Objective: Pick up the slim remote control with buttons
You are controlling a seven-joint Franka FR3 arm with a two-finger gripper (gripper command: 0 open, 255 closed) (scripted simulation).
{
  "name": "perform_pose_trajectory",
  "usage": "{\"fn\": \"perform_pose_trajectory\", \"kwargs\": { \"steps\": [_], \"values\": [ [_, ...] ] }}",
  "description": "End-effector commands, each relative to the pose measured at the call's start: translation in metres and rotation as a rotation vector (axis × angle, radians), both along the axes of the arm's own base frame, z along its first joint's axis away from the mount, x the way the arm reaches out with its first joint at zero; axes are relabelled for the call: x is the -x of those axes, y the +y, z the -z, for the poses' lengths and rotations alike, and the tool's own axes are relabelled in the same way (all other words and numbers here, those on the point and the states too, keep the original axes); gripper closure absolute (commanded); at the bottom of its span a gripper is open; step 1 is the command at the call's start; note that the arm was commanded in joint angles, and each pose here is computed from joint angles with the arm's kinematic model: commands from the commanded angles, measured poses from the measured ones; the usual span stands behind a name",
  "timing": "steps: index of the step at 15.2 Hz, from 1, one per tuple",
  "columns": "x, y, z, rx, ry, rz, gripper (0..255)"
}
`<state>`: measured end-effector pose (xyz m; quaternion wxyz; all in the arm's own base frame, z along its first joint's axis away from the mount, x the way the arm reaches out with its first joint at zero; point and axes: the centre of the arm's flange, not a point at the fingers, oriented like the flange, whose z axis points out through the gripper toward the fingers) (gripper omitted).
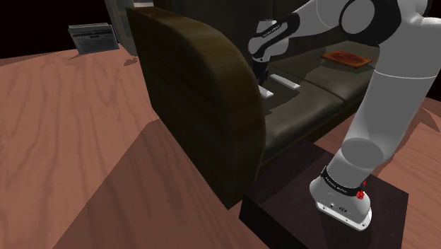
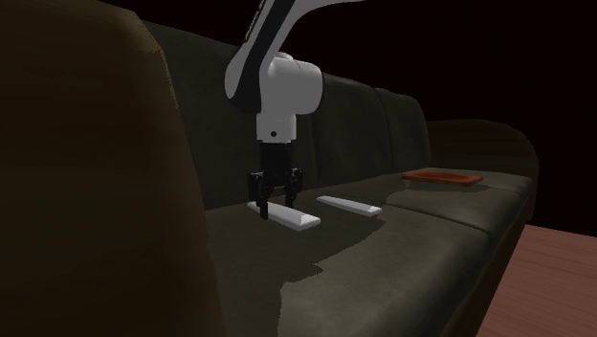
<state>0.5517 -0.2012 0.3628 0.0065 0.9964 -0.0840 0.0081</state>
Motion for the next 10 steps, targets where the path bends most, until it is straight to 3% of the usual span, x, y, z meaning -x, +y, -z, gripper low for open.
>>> {"fn": "perform_pose_trajectory", "kwargs": {
  "steps": [1, 10],
  "values": [
    [-0.001, -0.001, -0.010, 0.000, 0.000, 0.000, 255],
    [-0.001, -0.001, -0.048, 0.000, 0.000, 0.000, 255]
  ]
}}
